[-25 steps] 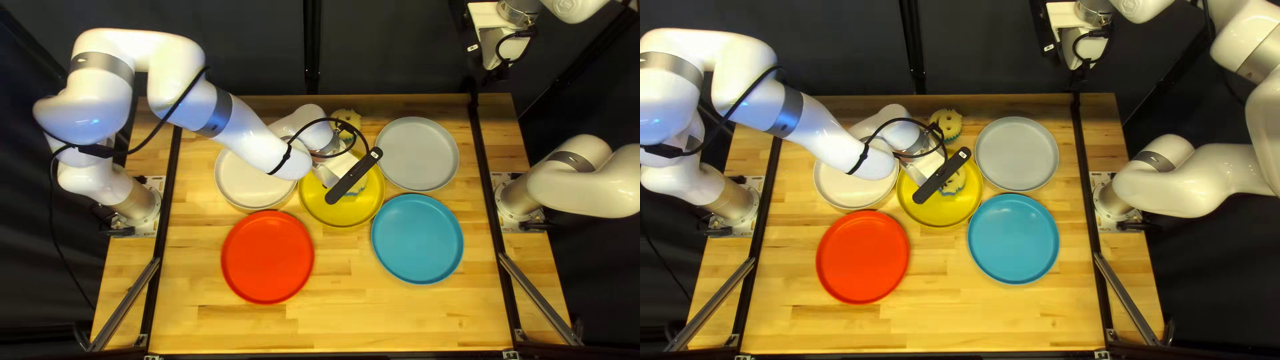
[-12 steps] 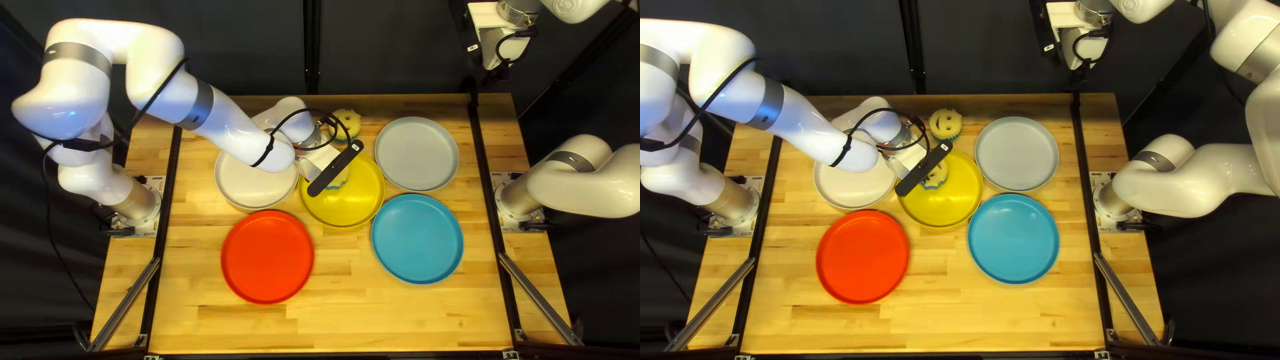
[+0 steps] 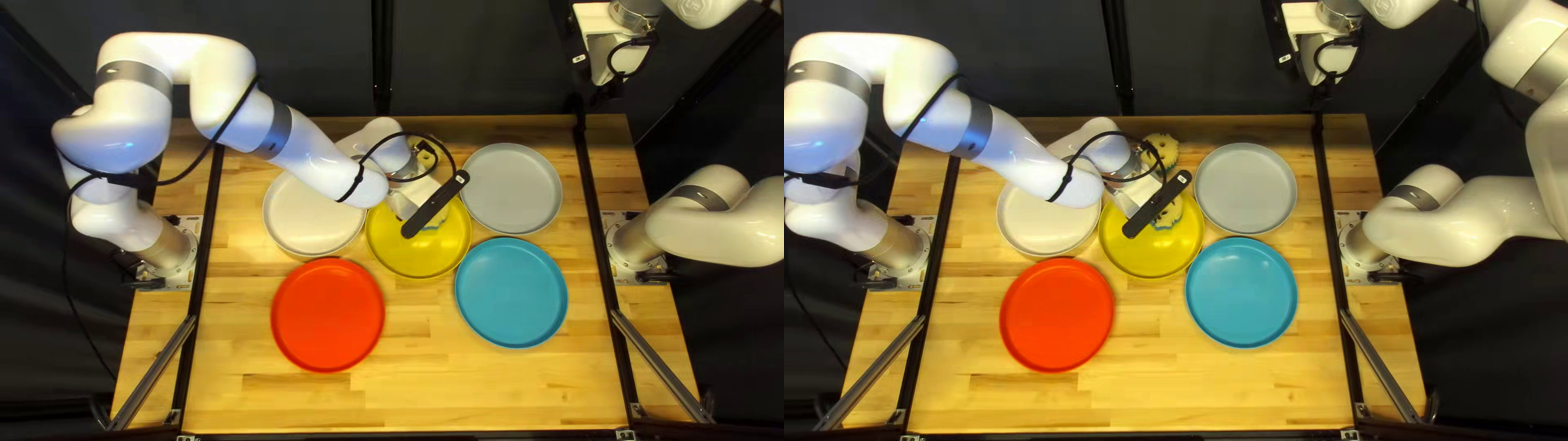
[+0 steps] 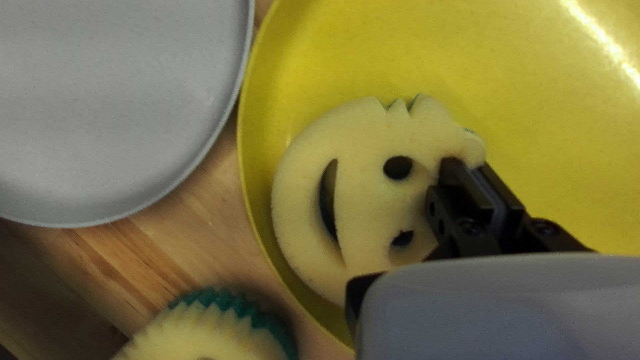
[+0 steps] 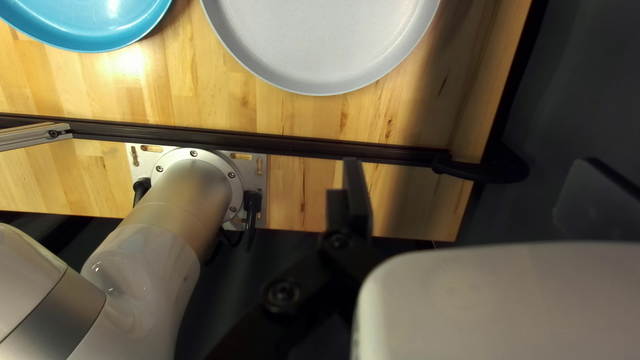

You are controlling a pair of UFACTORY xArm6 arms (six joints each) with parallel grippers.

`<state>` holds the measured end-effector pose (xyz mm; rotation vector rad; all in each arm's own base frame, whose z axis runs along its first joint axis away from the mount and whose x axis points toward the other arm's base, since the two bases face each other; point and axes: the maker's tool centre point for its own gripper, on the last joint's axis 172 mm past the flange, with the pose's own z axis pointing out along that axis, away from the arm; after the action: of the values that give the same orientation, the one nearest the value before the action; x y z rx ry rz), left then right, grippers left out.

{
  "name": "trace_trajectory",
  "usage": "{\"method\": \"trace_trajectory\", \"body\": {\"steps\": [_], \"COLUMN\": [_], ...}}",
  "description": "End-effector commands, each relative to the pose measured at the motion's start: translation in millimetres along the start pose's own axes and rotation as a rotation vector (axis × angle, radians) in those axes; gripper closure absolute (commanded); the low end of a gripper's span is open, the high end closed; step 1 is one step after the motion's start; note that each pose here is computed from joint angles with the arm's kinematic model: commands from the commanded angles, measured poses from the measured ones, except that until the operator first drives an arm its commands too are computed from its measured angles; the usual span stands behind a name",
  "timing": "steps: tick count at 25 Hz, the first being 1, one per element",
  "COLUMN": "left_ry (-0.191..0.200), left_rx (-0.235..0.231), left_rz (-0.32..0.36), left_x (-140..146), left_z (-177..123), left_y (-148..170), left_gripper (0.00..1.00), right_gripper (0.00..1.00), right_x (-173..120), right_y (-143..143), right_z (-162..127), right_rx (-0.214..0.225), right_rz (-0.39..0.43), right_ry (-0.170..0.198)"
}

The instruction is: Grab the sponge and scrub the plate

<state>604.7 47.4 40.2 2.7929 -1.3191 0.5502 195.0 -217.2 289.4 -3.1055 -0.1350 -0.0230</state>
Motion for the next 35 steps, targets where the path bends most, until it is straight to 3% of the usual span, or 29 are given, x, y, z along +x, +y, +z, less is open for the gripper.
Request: {"method": "trace_trajectory", "body": {"steps": [1, 11, 14, 22, 35], "left_ry": [-0.009, -0.038, -0.044, -0.033, -0.011], "left_rx": [-0.004, -0.018, -0.022, -0.029, -0.017], "left_rz": [0.003, -0.058, -0.069, -0.052, 0.030], "left_x": [-9, -53, -54, -36, 18], "left_z": [-3, -34, -35, -11, 11], "left_y": [9, 71, 75, 53, 9], "left_gripper": [1.00, 1.00, 1.00, 1.00, 1.00], "right_gripper": [0.00, 0.00, 0.00, 0.00, 0.00], "right_x": [0, 0, 0, 0, 0], "right_y": [0, 0, 0, 0, 0], "right_z": [0, 0, 0, 0, 0], "right_rx": [0.000, 0.000, 0.000, 0.000, 0.000], "right_rz": [0.000, 0.000, 0.000, 0.000, 0.000], "right_ry": [0.000, 0.000, 0.000, 0.000, 0.000]}}
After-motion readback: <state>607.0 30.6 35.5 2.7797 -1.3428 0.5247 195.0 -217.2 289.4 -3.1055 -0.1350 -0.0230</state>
